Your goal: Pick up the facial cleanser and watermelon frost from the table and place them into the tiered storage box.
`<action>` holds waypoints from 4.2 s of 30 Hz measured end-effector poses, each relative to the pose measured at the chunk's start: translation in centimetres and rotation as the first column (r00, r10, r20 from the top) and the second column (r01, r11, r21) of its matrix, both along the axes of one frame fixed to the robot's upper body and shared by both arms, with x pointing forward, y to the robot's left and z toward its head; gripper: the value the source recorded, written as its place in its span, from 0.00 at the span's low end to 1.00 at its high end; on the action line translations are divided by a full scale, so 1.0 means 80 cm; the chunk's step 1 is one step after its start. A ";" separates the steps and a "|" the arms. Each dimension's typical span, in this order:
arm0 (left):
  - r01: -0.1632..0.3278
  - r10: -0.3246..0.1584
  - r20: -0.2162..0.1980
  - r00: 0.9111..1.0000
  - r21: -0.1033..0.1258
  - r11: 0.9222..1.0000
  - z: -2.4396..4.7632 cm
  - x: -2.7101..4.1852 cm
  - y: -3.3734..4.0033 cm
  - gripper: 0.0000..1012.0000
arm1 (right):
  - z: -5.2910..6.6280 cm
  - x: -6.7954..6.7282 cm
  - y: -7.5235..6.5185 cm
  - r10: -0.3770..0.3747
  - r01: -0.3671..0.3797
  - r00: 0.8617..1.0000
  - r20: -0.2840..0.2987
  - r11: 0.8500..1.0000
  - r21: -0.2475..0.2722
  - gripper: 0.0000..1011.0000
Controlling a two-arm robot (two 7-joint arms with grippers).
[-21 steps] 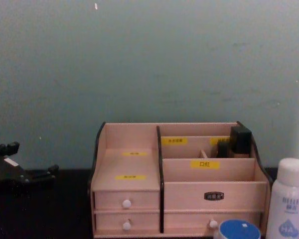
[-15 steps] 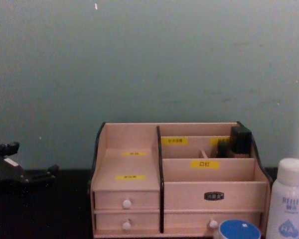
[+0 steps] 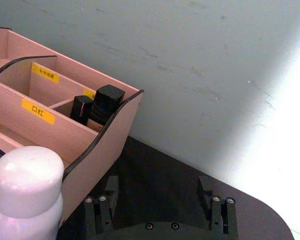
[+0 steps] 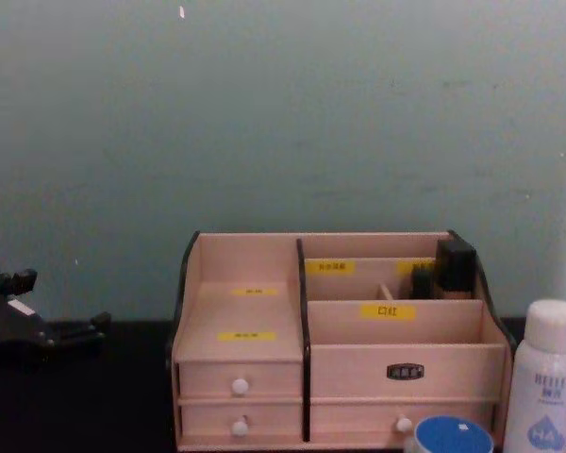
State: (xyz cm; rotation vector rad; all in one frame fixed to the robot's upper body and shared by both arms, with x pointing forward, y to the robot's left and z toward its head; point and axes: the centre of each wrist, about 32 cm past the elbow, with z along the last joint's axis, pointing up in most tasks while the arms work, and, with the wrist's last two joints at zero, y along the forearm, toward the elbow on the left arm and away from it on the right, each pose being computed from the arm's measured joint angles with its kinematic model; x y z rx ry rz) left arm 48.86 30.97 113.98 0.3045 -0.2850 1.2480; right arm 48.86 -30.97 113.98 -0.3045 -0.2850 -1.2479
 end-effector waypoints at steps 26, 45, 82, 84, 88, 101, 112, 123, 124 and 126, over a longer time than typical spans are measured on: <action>0.000 0.000 0.000 1.000 0.000 1.000 0.0000 0.0000 0.0000 0.99 | 0.004 -0.014 -0.011 0.017 -0.017 1.000 -0.010 1.000 0.009 0.99; 0.000 0.000 0.000 1.000 0.000 1.000 0.0000 0.0000 0.0000 0.99 | 0.026 -0.090 -0.044 0.140 -0.129 0.975 -0.173 0.989 0.072 0.99; 0.000 0.000 0.000 1.000 0.000 1.000 0.0000 0.0000 0.0000 0.99 | 0.011 -0.055 0.015 0.256 -0.185 0.942 -0.215 0.935 0.301 0.99; 0.000 0.000 0.000 1.000 0.000 1.000 0.0000 0.0000 0.0000 0.99 | 0.009 -0.052 0.017 0.253 -0.185 0.944 -0.213 0.938 0.294 0.99; 0.000 0.000 0.000 1.000 0.000 1.000 0.0000 0.0000 0.0000 0.99 | 0.006 -0.047 0.021 0.247 -0.186 0.947 -0.204 0.942 0.280 0.99; 0.000 0.000 0.000 1.000 0.000 1.000 0.0000 0.0000 0.0000 0.99 | 0.002 -0.042 0.027 0.228 -0.176 0.954 -0.196 0.952 0.251 0.99; 0.000 0.000 0.000 1.000 0.000 1.000 0.0000 0.0000 0.0000 0.99 | 0.003 -0.042 0.026 0.229 -0.177 0.953 -0.197 0.952 0.251 0.96; 0.000 0.000 0.000 1.000 0.000 1.000 0.0000 0.0000 0.0000 0.99 | 0.003 -0.042 0.026 0.231 -0.178 0.953 -0.196 0.951 0.252 0.68; 0.000 0.000 0.000 1.000 0.000 1.000 0.0000 0.0000 0.0000 0.99 | 0.003 -0.042 0.026 0.231 -0.179 0.953 -0.196 0.951 0.253 0.64; 0.000 0.000 0.000 1.000 0.000 1.000 0.0000 0.0000 0.0000 0.99 | 0.003 -0.042 0.026 0.231 -0.179 0.953 -0.196 0.951 0.253 0.60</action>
